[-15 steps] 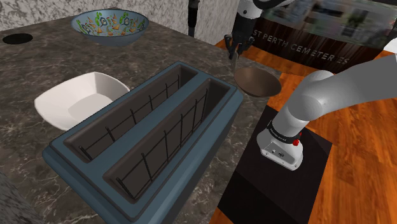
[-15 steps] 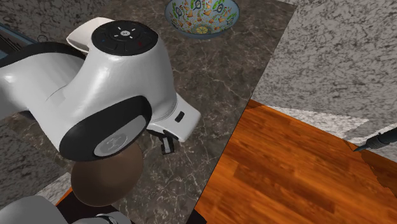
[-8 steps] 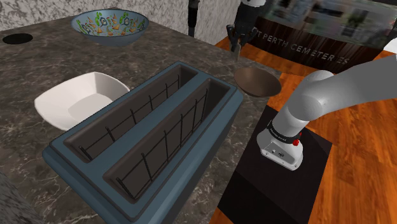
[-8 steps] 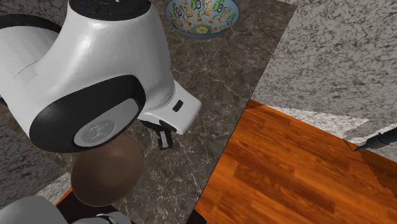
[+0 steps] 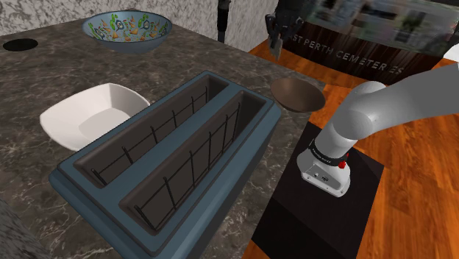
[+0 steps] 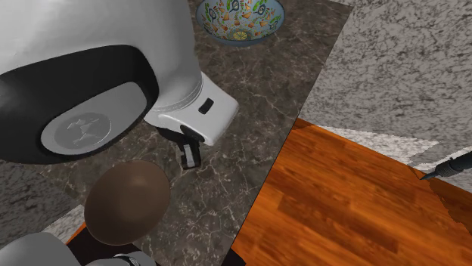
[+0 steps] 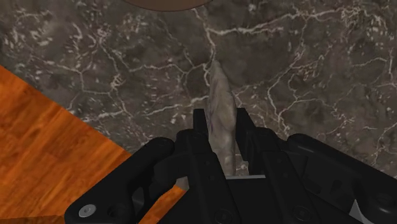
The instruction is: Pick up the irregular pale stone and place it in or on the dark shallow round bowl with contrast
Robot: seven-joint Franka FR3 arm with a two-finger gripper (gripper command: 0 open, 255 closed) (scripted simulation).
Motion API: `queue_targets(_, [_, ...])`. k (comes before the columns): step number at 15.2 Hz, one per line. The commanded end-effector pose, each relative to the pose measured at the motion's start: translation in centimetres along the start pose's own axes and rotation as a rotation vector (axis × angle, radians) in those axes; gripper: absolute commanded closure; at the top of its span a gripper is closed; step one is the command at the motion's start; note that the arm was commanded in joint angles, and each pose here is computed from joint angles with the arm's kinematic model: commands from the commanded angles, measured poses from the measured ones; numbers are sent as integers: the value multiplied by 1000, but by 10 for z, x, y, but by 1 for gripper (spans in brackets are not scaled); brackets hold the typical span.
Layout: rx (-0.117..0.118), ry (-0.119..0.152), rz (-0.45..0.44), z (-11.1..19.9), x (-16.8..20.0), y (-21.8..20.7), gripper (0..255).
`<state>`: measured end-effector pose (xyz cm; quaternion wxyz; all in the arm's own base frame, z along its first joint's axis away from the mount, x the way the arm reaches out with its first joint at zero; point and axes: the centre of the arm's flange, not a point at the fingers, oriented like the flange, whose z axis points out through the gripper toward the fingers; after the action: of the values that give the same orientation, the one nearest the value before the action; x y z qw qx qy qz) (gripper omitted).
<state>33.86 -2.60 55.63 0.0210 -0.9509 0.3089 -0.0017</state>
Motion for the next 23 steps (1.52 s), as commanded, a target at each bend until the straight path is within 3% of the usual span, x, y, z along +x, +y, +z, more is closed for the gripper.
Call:
queue_targets(1, [0, 0, 0, -10, 1, 0, 255])
queue_targets(5, [0, 0, 0, -29, 0, -1, 255])
queue_targets(20, [0, 0, 0, -42, -195, 37, 255])
queue_targets(23, [0, 0, 0, -26, -195, 38, 255])
